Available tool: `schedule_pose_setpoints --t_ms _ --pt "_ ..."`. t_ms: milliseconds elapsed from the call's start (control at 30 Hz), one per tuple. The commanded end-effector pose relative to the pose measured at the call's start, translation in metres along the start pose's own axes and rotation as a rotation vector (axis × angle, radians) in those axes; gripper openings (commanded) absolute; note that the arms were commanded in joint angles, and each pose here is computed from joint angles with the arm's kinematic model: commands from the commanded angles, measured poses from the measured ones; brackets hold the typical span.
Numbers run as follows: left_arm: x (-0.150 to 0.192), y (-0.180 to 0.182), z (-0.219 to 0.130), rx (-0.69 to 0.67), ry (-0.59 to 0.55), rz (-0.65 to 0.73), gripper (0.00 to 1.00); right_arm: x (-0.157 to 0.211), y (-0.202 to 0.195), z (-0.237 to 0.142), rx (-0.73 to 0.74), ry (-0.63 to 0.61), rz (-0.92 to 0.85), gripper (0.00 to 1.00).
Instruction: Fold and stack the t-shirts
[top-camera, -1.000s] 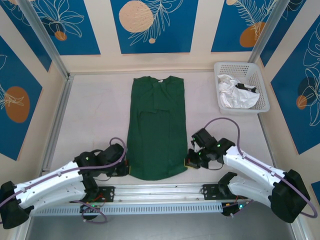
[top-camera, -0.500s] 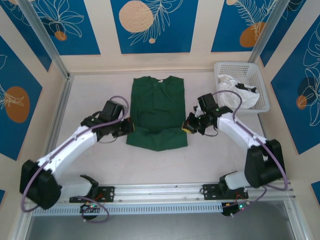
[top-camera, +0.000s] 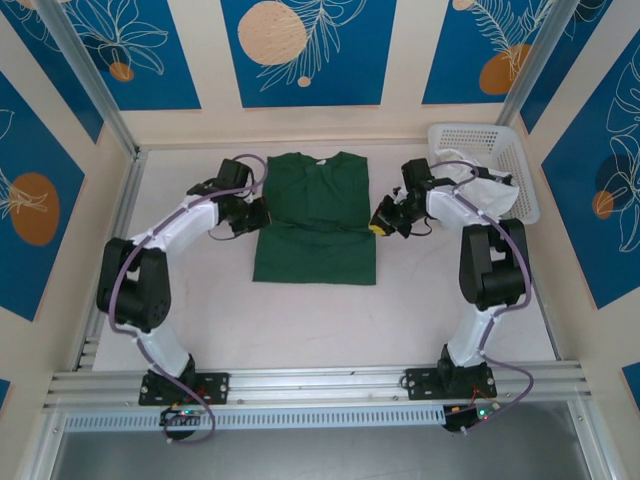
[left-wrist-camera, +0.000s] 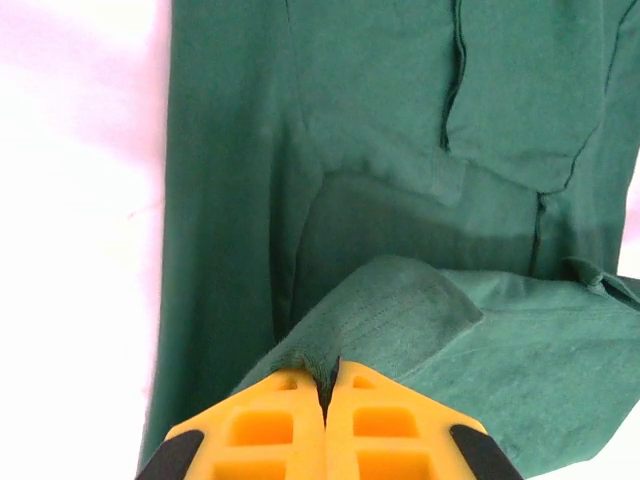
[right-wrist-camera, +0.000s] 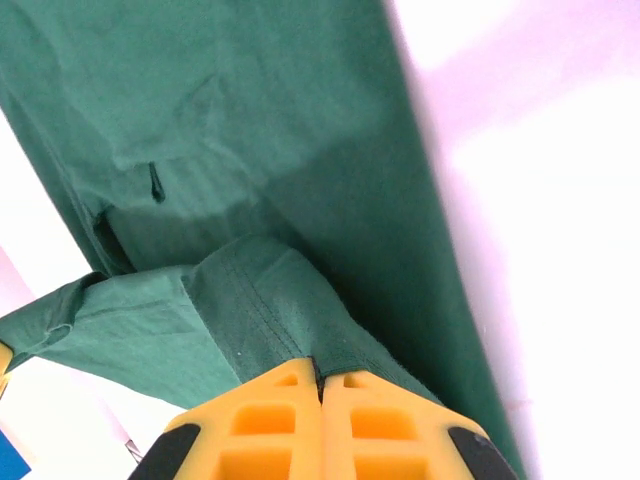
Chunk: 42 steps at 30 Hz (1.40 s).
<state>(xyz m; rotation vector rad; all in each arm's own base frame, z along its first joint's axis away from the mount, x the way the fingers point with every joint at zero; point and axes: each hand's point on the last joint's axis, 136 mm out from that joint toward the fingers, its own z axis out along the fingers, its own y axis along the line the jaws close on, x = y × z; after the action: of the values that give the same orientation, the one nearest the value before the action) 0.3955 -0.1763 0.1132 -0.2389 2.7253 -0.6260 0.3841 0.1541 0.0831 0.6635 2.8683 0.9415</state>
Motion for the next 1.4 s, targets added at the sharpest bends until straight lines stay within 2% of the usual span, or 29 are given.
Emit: schedule_pose_setpoints --t_ms 0,233,433,500,533,600,667,733,800,900,1000,1100,1267,1367 --pt "-0.012 0.004 0.008 0.020 0.015 0.006 0.00 -0.005 0.007 0.007 -0.029 0.041 -0.002 0.00" --pt "-0.015 0.028 0.020 -0.009 0.022 -0.038 0.00 -0.015 0.003 0.023 -0.018 0.076 0.017 0.00" --pt "-0.023 0.026 0.033 0.025 0.044 -0.059 0.00 -0.023 0.000 0.029 0.001 0.077 0.042 0.00" --pt "-0.026 0.025 0.034 0.024 0.042 -0.060 0.00 -0.027 -0.001 0.025 0.001 0.058 0.055 0.04" --pt "-0.029 0.026 0.033 0.020 0.034 -0.060 0.01 -0.030 -0.002 0.021 0.001 0.040 0.062 0.10" --pt "-0.037 0.030 0.027 -0.007 0.002 -0.070 0.21 -0.035 -0.003 0.015 0.008 0.010 0.071 0.28" --pt "-0.049 0.031 0.017 -0.025 -0.026 -0.082 0.36 -0.038 0.002 0.008 -0.005 0.008 0.069 0.37" --pt "-0.059 0.022 -0.005 -0.010 -0.086 -0.067 0.43 -0.037 0.007 -0.008 -0.037 -0.024 0.064 0.44" --pt "-0.060 0.009 -0.038 0.001 -0.173 -0.033 0.50 -0.034 0.004 -0.032 -0.027 -0.119 0.040 0.52" --pt "-0.043 -0.002 -0.073 -0.003 -0.246 0.003 0.53 -0.010 0.000 -0.051 -0.068 -0.208 0.000 0.51" --pt "-0.008 -0.013 -0.079 0.003 -0.261 0.048 0.49 0.032 0.007 -0.036 -0.145 -0.143 -0.063 0.40" --pt "0.030 -0.027 -0.063 0.041 -0.229 0.107 0.34 0.073 0.014 -0.008 -0.155 -0.037 -0.143 0.25" --pt "0.070 -0.032 -0.015 0.091 -0.083 0.158 0.10 0.101 0.022 0.029 -0.135 0.014 -0.217 0.17" --pt "0.080 -0.020 0.008 0.072 -0.056 0.169 0.08 0.103 0.016 0.049 -0.107 0.026 -0.207 0.15"
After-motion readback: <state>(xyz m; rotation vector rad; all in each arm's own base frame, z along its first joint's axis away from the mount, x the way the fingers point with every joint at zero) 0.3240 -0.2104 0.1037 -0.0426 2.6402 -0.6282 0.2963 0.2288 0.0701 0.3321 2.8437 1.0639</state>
